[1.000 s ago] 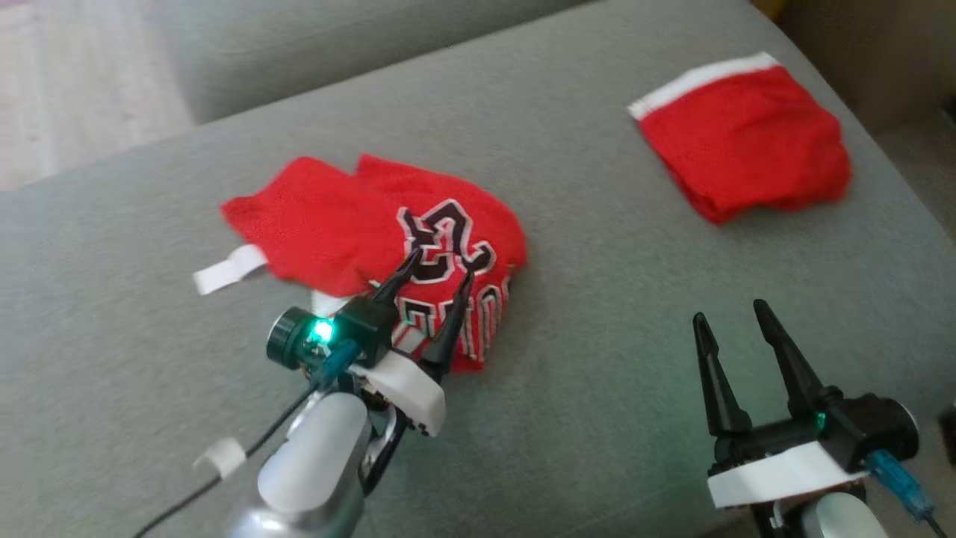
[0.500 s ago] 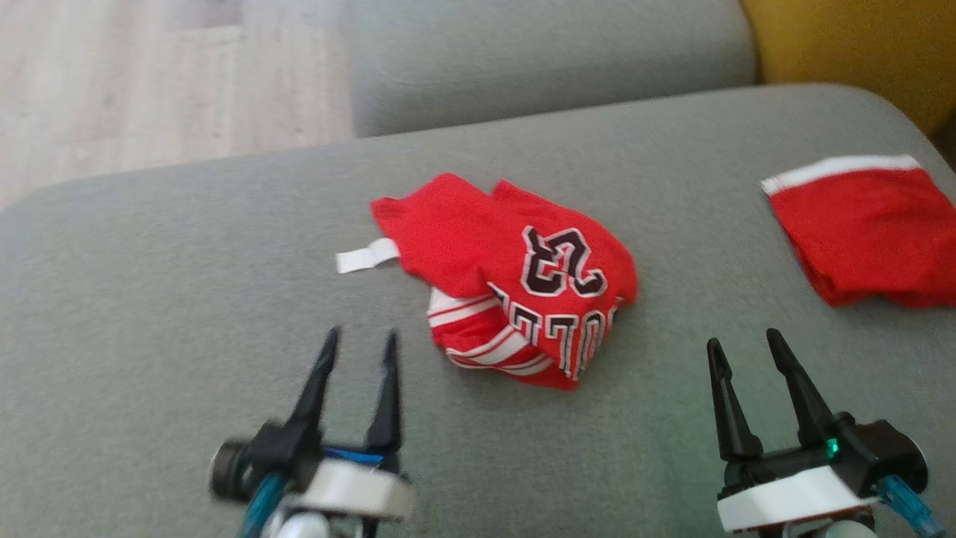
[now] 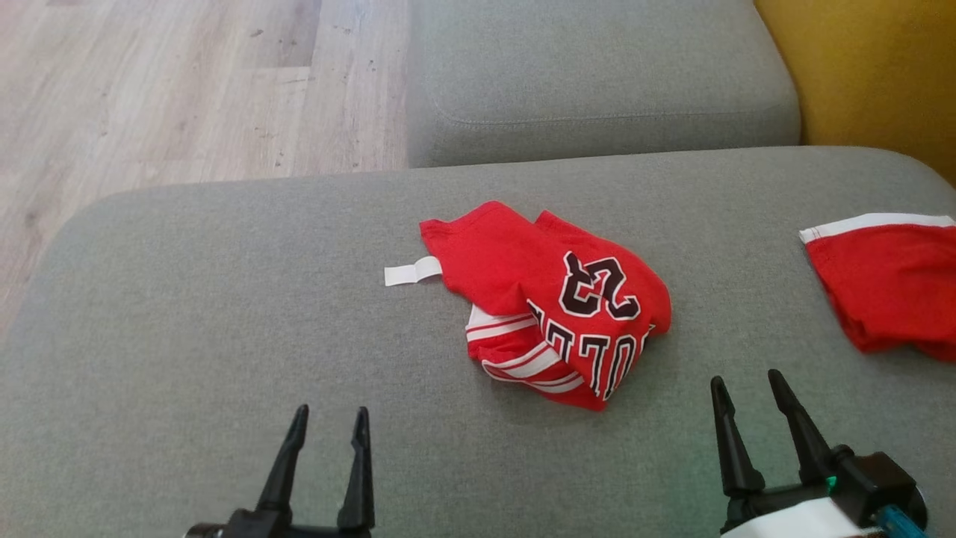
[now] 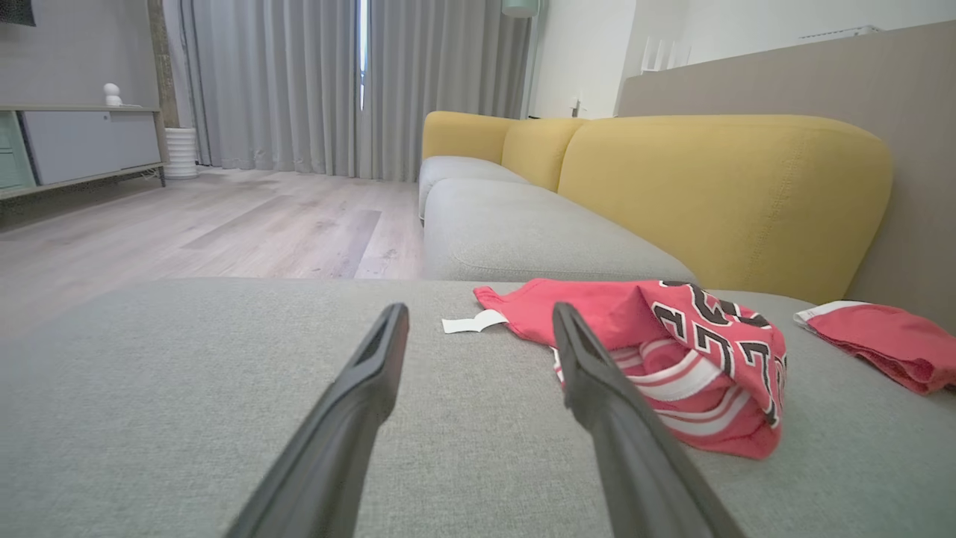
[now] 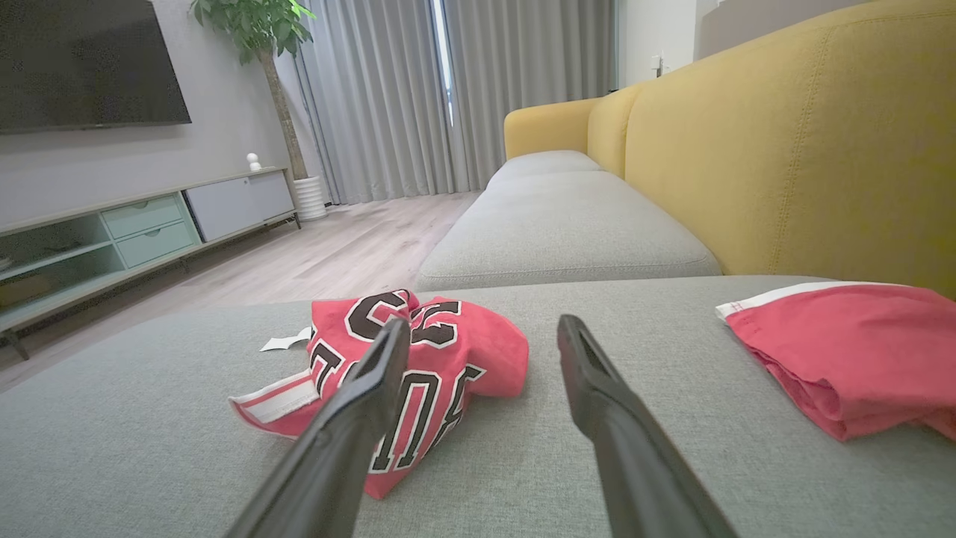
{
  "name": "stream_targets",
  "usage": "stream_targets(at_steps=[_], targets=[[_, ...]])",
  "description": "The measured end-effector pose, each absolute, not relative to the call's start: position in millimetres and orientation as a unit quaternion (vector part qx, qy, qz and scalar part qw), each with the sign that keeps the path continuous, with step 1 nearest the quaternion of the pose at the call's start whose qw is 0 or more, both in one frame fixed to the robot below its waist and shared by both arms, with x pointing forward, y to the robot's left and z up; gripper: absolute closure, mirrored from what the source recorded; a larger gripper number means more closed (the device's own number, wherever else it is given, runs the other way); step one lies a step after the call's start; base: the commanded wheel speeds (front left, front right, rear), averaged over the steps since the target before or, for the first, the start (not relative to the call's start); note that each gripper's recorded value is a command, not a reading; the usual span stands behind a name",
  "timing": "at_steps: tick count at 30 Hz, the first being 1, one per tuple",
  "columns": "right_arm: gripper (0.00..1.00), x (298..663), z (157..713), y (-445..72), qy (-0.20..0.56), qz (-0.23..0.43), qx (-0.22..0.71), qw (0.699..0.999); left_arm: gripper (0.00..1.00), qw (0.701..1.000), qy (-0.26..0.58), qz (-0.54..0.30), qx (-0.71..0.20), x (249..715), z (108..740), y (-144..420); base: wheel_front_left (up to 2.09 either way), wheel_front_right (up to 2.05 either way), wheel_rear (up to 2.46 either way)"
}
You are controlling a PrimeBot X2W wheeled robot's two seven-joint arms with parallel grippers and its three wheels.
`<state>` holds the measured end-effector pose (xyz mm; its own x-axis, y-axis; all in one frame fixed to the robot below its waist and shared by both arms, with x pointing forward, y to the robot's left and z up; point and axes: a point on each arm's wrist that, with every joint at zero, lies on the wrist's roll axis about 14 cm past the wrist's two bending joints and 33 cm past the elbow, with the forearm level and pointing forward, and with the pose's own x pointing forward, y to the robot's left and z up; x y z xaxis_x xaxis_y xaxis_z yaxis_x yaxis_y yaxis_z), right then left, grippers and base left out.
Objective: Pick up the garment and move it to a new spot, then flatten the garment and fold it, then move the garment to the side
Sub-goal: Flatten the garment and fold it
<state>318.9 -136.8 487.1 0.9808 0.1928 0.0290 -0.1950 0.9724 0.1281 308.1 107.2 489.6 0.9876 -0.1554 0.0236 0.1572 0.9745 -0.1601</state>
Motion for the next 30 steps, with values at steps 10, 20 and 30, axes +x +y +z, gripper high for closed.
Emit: stream_targets(at_steps=[10, 20, 30], targets=[[0.00, 314.9, 485.6, -132.4, -0.006, 0.104, 0.066, 0.992, 0.00, 0.994, -0.018, -0.068, -0.083, 310.1, 496.4, 115.2, 0.00, 0.00, 0.00], [0.00, 313.8, 488.6, -130.7, -0.011, 0.107, 0.065, 0.992, 0.00, 0.994, -0.021, -0.071, -0.082, 307.4, 497.3, 114.9, 0.00, 0.00, 0.00], [0.00, 312.2, 490.7, -131.3, -0.016, 0.106, 0.065, 0.992, 0.00, 0.994, -0.019, -0.075, -0.081, 305.4, 495.8, 112.1, 0.00, 0.00, 0.00]])
